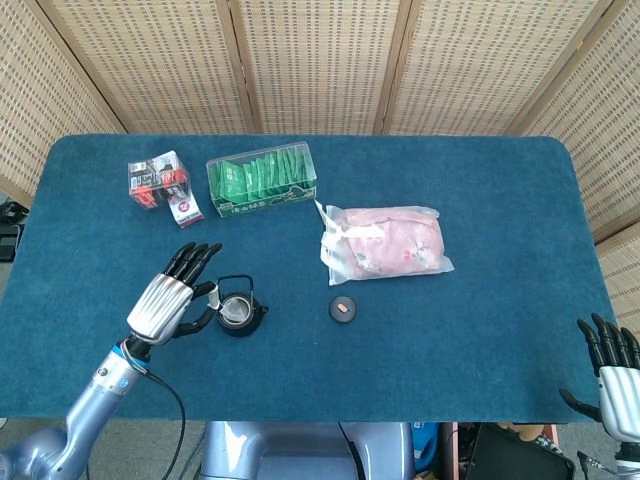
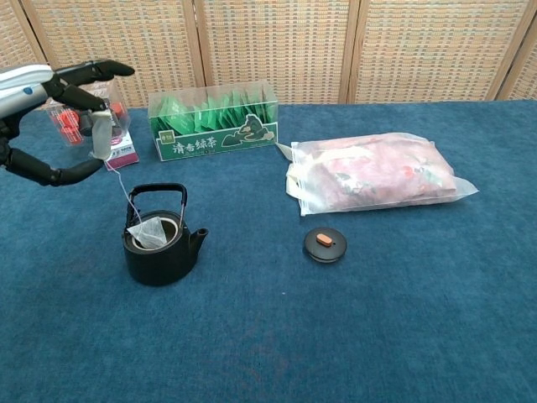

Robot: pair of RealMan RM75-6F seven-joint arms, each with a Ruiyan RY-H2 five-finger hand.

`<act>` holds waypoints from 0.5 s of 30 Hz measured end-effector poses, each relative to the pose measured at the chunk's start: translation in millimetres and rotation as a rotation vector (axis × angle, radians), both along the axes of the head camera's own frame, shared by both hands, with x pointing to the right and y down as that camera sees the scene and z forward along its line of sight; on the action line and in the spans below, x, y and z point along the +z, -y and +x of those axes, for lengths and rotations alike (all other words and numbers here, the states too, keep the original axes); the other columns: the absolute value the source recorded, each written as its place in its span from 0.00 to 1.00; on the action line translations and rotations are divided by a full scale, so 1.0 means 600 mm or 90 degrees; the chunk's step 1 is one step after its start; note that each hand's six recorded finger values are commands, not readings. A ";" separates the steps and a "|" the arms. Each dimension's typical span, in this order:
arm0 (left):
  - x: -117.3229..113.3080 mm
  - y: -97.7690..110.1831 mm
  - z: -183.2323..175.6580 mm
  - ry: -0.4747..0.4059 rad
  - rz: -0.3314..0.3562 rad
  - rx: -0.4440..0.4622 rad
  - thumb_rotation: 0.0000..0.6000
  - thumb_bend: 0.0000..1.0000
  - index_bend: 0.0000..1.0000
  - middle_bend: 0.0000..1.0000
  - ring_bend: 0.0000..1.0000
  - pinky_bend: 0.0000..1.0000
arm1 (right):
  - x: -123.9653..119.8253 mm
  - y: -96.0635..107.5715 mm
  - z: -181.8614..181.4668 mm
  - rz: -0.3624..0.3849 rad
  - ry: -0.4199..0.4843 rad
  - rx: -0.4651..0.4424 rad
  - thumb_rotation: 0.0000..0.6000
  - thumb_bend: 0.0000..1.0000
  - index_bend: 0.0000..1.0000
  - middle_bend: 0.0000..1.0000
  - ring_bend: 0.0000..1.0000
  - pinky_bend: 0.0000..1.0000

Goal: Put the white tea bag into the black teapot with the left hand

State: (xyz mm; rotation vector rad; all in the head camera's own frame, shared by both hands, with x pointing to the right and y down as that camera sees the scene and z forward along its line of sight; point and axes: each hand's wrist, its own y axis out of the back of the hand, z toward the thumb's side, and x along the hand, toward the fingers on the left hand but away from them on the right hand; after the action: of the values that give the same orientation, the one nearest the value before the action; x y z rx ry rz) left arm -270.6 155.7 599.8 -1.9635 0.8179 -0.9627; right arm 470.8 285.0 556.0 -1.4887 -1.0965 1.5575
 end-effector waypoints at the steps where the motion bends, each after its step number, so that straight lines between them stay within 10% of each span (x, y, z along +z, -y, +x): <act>1: 0.002 -0.005 -0.002 0.004 -0.005 0.004 1.00 0.42 0.61 0.03 0.00 0.00 | 0.000 0.000 0.000 0.000 0.000 0.000 1.00 0.10 0.03 0.06 0.00 0.00; 15: 0.016 -0.055 -0.043 0.086 0.004 0.021 1.00 0.42 0.61 0.03 0.00 0.00 | -0.002 -0.002 0.000 0.001 0.000 0.001 1.00 0.10 0.03 0.06 0.00 0.00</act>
State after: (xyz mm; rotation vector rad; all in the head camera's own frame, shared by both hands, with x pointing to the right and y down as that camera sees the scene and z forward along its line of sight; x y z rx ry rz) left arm -296.4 188.8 609.6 -1.8790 0.7104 -1.0594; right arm 470.6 286.1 554.8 -1.4867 -1.0986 1.5571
